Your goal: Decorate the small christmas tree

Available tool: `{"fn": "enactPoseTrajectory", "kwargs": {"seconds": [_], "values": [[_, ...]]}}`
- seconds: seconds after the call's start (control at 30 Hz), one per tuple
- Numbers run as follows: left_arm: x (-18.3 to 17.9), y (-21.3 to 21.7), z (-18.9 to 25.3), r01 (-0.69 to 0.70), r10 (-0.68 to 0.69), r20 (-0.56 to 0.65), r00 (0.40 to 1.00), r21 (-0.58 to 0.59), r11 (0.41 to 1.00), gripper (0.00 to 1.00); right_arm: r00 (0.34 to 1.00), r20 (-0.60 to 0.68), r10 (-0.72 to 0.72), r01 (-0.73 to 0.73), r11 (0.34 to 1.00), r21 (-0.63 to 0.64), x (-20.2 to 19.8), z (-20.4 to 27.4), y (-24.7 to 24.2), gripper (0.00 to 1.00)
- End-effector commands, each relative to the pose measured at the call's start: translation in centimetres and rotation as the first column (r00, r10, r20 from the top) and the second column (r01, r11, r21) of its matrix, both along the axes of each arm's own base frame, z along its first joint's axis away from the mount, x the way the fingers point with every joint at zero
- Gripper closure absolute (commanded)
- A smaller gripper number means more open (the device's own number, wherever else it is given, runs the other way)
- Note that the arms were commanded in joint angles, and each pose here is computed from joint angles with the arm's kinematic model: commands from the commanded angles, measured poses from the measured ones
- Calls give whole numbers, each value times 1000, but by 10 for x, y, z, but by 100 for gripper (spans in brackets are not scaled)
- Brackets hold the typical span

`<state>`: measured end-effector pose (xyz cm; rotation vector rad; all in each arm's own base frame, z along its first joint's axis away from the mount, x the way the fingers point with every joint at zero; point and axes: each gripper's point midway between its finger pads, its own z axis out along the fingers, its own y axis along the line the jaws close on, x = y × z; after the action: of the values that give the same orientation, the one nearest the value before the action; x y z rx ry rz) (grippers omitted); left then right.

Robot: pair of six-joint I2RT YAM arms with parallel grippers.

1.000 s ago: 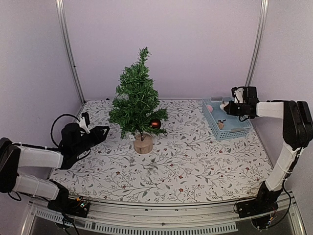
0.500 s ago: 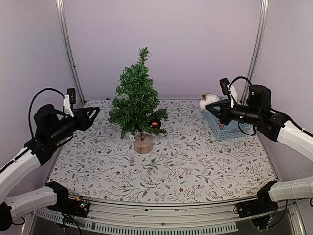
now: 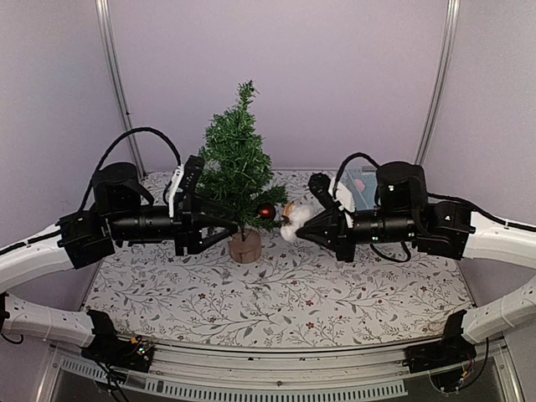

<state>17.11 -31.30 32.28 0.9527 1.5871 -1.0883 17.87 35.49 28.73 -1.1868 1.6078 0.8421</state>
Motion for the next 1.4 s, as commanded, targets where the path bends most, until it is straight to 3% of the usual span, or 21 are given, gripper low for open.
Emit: {"fn": "enactPoseTrajectory", "kwargs": {"seconds": [0.0,0.27,0.43,0.57,0.87,0.97,1.1,1.37], "values": [[-26,-27,2,99,-99,28,995,1,995,51,994,108,22,-16,999,-52,-8,5,32,100],[-45,-40,-1,169,-168,37,985,-36,985,53,980,155,122,-108,989,-98,-27,-3,63,100],[-38,-41,-10,130,-130,30,991,-23,991,60,977,159,143,-131,988,-85,-30,-1,68,100],[-22,-37,-11,38,-38,37,999,-10,999,60,973,166,162,-151,986,-77,-35,2,70,100],[-20,-31,-15,18,-18,27,999,-4,1000,64,974,187,128,-114,990,-81,-28,2,70,100],[-5,-13,-8,-40,38,-25,999,-61,997,63,968,222,120,-101,990,-96,-29,-4,67,100],[-2,-2,-4,1,-17,-125,992,-131,991,63,945,302,122,-77,985,-157,-28,-12,62,100],[-10,-18,-21,101,-122,-222,968,-102,990,63,913,387,129,-46,975,-217,-27,-19,68,100]]}}
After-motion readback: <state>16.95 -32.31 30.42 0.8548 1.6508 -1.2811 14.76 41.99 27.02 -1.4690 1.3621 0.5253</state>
